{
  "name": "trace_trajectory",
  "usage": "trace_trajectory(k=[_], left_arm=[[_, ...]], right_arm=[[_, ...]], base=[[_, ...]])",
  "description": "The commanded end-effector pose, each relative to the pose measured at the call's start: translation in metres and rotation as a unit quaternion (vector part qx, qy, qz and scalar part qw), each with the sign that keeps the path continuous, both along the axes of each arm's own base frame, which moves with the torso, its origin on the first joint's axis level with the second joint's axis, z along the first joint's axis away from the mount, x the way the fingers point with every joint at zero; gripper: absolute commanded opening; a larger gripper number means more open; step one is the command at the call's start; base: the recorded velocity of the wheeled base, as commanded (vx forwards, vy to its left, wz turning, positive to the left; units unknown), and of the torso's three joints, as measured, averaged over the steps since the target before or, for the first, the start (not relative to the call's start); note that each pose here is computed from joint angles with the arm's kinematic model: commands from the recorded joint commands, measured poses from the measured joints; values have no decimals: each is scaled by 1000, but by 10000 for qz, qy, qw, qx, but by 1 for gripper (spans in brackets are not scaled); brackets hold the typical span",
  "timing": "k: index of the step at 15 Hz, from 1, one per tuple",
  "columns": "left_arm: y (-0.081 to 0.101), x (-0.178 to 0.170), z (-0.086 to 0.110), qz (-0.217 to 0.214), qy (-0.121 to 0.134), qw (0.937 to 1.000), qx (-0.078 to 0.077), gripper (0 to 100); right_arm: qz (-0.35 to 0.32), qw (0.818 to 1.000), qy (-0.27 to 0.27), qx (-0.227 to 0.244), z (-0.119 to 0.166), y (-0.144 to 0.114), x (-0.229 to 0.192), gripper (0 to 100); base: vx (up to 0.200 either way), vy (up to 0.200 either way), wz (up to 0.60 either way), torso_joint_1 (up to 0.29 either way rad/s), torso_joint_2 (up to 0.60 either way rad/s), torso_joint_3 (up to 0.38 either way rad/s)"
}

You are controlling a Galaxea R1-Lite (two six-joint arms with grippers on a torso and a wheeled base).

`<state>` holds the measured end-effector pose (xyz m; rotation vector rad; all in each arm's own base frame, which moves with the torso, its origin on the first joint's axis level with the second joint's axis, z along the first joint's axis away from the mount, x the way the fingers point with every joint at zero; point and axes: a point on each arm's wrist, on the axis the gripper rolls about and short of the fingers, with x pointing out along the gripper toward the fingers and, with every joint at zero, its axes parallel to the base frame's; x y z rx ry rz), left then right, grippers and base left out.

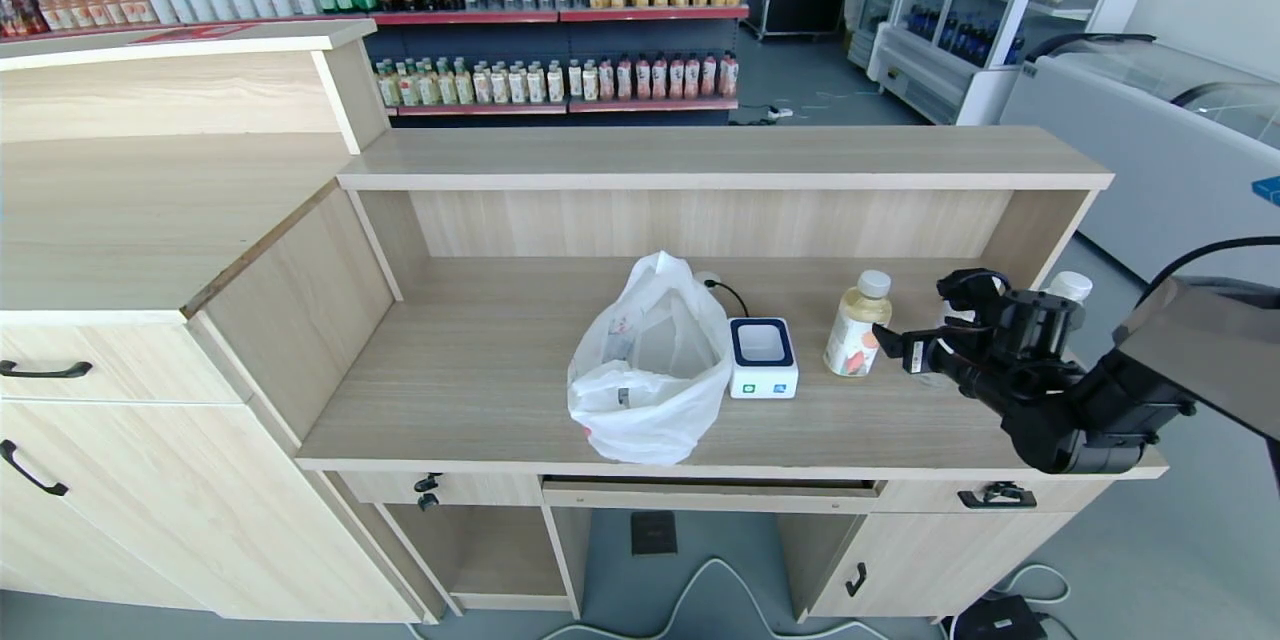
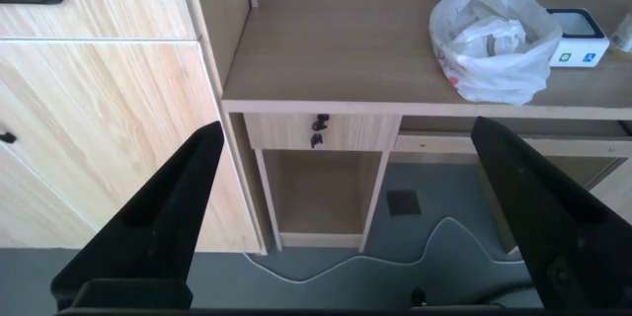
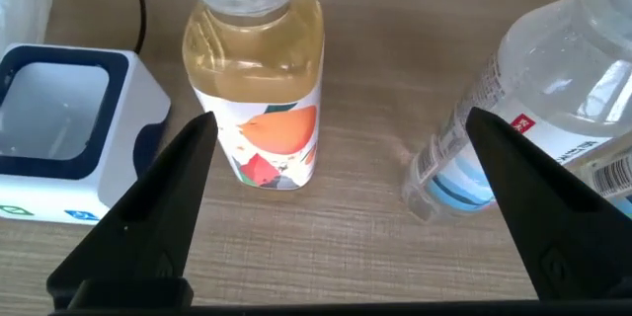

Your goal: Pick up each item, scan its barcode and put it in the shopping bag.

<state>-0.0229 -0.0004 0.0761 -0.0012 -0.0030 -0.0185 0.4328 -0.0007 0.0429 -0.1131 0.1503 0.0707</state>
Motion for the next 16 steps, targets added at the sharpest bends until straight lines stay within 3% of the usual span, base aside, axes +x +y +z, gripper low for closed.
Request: trace_trajectory(k=[1,16], left_arm=[[0,0,0,1,0,10000,-1,100],[0,0,0,1,0,10000,-1,100]], right_arm=[[97,10000,-12,5,-9,8,9,100],[336,9991,-272,4,-36,41,62,100]], base=[[0,0,0,0,0,0],[0,0,0,0,0,0]])
